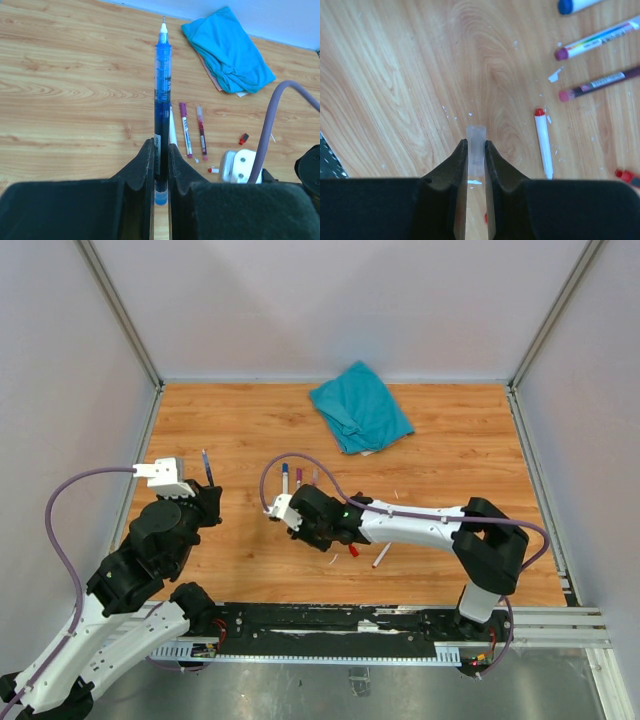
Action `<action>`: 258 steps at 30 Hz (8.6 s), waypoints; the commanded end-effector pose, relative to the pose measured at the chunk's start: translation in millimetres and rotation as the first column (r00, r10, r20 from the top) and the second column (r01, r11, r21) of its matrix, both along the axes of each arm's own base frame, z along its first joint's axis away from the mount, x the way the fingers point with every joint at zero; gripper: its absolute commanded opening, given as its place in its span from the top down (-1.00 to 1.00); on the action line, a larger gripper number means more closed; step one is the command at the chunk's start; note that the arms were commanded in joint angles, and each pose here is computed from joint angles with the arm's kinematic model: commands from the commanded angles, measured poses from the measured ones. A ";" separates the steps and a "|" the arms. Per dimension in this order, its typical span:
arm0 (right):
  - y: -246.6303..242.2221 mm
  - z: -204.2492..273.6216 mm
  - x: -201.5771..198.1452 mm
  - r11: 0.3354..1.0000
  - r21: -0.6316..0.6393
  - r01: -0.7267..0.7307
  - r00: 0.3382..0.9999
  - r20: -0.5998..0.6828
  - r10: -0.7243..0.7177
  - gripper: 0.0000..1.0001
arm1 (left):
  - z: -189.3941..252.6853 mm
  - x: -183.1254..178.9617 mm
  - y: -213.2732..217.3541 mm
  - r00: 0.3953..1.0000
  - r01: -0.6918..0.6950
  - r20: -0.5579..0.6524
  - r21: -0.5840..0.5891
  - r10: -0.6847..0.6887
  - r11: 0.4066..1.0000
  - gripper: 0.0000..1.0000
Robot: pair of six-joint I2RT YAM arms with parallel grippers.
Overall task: Insert the pens into the pen caps
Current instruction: Pick up the pen cap from the center of the board, then place the pen cap at the center of the board, then insert the pen cap onto the pen.
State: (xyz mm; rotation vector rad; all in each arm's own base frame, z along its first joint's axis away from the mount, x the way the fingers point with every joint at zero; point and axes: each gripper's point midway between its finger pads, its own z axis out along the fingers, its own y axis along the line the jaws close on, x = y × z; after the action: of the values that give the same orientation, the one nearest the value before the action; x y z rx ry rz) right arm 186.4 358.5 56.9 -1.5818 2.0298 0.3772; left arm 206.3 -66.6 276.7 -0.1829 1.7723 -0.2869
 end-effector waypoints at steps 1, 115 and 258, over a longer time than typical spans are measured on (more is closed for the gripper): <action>-14.6 12.3 4.8 0.939 -0.055 0.339 0.939 -0.043 -0.342 0.97 | 2.6 0.6 3.3 1.000 -0.019 0.015 -0.015 0.019 1.000 0.98; -68.2 71.3 7.0 0.890 0.251 0.382 0.914 0.037 -0.403 0.98 | -4.5 5.0 -2.0 1.000 -0.008 -0.007 0.011 0.008 1.000 0.99; -46.0 289.0 16.5 0.130 0.929 0.347 0.937 -0.338 -0.087 0.99 | -30.6 -52.3 -219.0 0.667 0.745 0.248 -0.219 -0.702 0.630 0.99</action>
State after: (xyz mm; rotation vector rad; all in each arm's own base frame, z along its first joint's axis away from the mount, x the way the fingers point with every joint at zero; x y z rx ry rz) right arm 207.1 309.4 334.5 -0.3158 1.4301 1.4571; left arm 156.2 -284.6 239.1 0.3499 1.6031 -1.1367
